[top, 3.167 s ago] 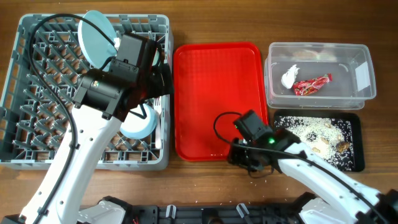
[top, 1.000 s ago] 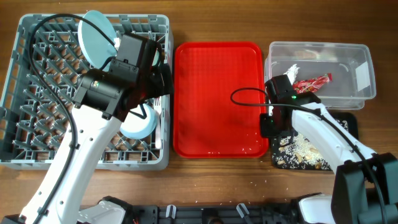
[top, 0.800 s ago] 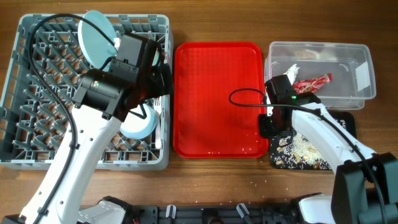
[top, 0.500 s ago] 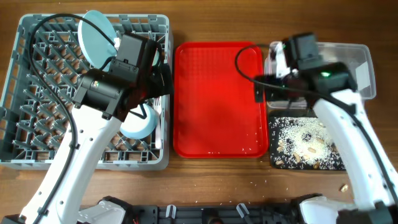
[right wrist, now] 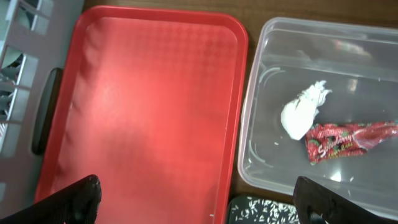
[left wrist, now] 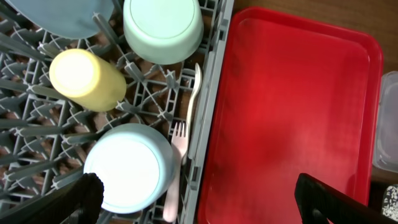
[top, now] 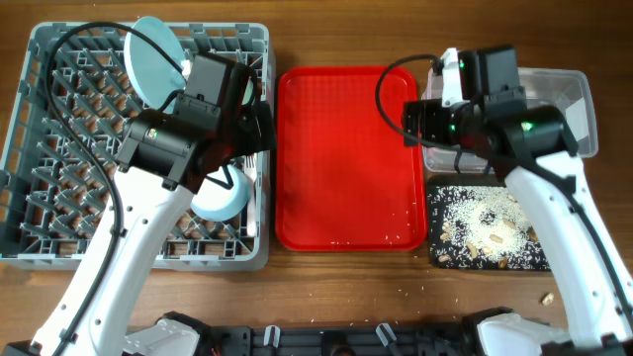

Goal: Sort waste into correct bins and load items into the dishwasher rack

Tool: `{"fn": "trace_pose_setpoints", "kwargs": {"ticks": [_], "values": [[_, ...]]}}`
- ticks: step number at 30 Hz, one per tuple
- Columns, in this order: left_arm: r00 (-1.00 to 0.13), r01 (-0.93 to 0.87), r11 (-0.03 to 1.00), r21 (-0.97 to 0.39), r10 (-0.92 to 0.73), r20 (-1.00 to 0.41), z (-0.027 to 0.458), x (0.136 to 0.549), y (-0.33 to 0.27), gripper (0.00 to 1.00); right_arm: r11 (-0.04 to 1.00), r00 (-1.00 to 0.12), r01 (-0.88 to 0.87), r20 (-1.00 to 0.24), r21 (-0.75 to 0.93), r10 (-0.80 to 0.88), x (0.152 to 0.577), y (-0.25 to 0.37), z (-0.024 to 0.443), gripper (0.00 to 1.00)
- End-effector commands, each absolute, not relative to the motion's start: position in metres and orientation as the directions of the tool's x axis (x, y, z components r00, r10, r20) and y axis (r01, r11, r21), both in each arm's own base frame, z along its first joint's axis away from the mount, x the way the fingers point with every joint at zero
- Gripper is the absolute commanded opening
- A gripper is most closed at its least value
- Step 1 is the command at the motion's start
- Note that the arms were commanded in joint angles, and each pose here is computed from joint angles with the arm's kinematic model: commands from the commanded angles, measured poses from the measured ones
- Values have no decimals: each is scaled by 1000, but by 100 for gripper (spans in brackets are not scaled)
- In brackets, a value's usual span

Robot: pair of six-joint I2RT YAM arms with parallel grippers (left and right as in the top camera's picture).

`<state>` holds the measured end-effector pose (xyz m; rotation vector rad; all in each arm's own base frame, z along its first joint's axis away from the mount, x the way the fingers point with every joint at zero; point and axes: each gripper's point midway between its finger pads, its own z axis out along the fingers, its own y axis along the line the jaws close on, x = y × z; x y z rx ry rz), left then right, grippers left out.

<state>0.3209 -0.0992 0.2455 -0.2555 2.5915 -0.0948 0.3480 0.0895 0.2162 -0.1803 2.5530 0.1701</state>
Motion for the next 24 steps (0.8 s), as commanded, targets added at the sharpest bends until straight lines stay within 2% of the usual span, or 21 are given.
{"fn": "trace_pose_setpoints", "kwargs": {"ticks": [1, 3, 5, 6, 7, 9, 11, 15, 17, 20, 24], "values": [[-841, -169, 978, -125, -209, -500, 246, 322, -99, 100, 976, -726, -213, -675, 39, -132, 319, 79, 261, 100], [-841, -169, 978, -125, -209, -499, 246, 322, -99, 100, 973, -605, -228, -779, -24, -161, 305, 70, 293, 100], [-841, -169, 978, -125, -209, -500, 246, 322, -99, 100, 966, -352, -246, -921, -79, -165, 280, 64, 340, 100], [-841, -169, 978, -125, -209, -499, 246, 322, -99, 100, 968, -267, -236, -953, -81, -144, 270, 61, 352, 100], [-841, -169, 978, -125, -209, -499, 246, 322, -99, 100, 973, -136, -217, -985, -78, -110, 250, 54, 364, 100], [-841, -169, 978, -125, -209, -500, 246, 322, -99, 100, 976, 19, -206, -997, -77, -75, 223, 45, 367, 100], [-841, -169, 978, -125, -209, -500, 246, 322, -99, 100, 973, 129, -211, -989, -93, -66, 201, 40, 351, 100], [-841, -169, 978, -125, -209, -499, 246, 322, -99, 100, 969, 311, -205, -948, -137, -68, 193, 40, 331, 100], [-841, -169, 978, -125, -209, -500, 246, 322, -99, 100, 971, 346, -215, -938, -101, -21, 200, 40, 326, 100], [-841, -169, 978, -125, -209, -499, 246, 322, -99, 100, 977, 332, -211, -941, -7, 65, 214, 34, 300, 100], [-841, -169, 978, -125, -209, -499, 246, 322, -99, 100, 968, 228, -220, -959, 119, 169, 235, 31, 238, 100]]}}
